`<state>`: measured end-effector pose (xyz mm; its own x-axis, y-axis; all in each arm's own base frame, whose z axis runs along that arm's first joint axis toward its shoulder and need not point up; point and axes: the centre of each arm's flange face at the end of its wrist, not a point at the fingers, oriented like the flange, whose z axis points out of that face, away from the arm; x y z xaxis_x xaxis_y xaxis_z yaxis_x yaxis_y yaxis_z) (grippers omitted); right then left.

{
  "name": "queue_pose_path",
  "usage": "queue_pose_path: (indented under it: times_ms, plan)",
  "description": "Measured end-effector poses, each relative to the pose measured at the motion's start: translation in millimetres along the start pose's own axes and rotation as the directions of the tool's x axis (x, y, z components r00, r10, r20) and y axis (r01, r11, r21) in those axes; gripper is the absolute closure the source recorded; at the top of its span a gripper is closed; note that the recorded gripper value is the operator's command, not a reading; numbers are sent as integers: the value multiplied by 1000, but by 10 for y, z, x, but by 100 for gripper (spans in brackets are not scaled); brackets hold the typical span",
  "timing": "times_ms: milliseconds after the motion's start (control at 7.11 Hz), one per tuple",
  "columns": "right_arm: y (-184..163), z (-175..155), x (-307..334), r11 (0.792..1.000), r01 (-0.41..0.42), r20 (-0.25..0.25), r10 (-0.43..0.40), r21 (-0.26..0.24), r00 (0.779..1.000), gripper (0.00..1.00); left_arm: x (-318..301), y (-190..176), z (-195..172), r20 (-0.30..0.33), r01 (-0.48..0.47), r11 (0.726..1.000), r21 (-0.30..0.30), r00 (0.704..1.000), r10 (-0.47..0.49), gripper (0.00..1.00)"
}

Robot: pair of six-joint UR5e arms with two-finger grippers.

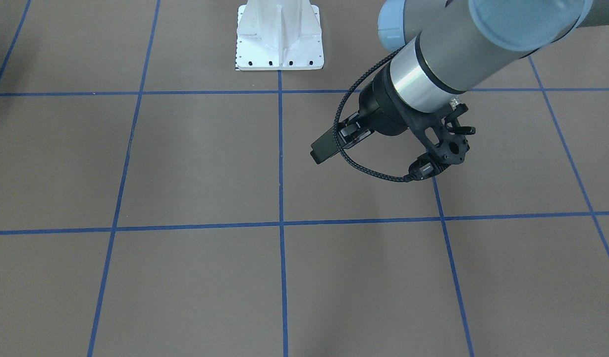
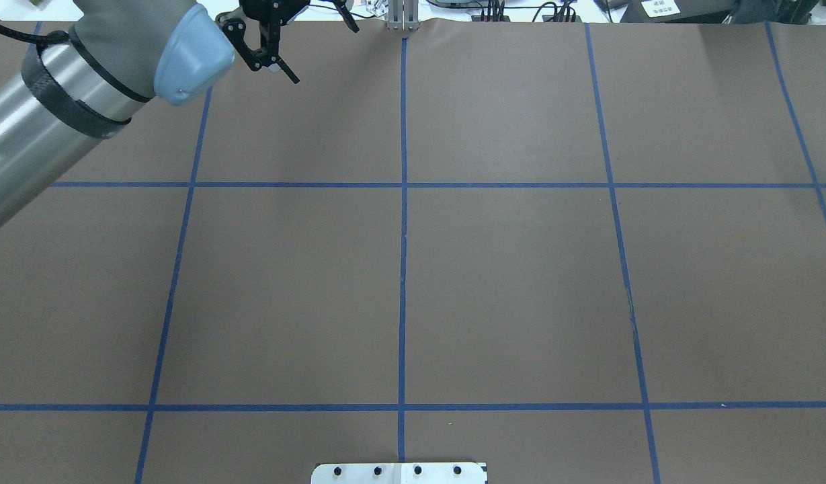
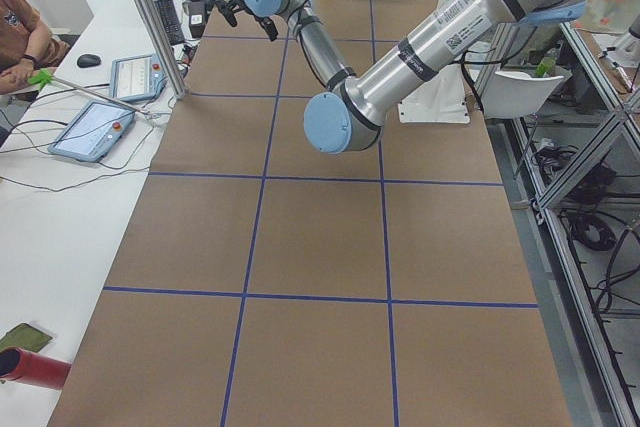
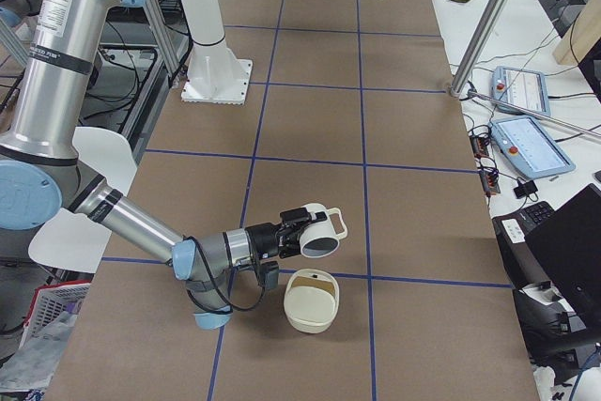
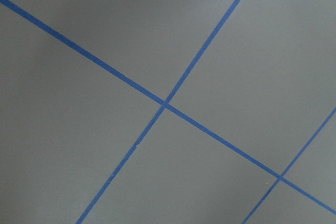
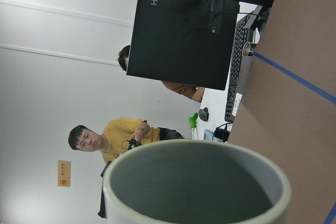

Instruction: Left arm hands cup to right arm to dump lemon

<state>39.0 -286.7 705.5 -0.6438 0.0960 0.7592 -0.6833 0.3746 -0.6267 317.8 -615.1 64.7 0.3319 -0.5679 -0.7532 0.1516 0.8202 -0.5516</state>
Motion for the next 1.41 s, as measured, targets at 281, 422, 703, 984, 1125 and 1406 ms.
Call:
queue_pose_path:
  times_ms: [281, 422, 703, 984, 1125, 1406]
  plan:
    - [-11, -65, -55, 993, -115, 39, 116, -16, 993, 87, 5, -10, -29, -1, -24, 1000, 3, 1000, 24, 0]
    - [-22, -85, -64, 987, -161, 48, 161, -19, 986, 87, 20, 2, -54, -5, -32, 999, 5, 999, 32, 0]
    - [-51, -103, -57, 972, -233, 53, 234, -15, 971, 87, 33, 30, -100, -12, -62, 998, 15, 998, 63, 0]
    - [-85, -97, -40, 955, -295, 56, 295, -10, 954, 87, 40, 33, -128, -16, -79, 996, 34, 997, 80, 0]
    - [-92, -93, -42, 946, -325, 59, 325, -12, 944, 87, 49, 41, -130, -16, -82, 996, 38, 996, 83, 0]
    - [-124, -115, -13, 914, -403, 76, 406, -48, 911, 87, 67, 45, -143, -18, -89, 995, 42, 996, 90, 0]
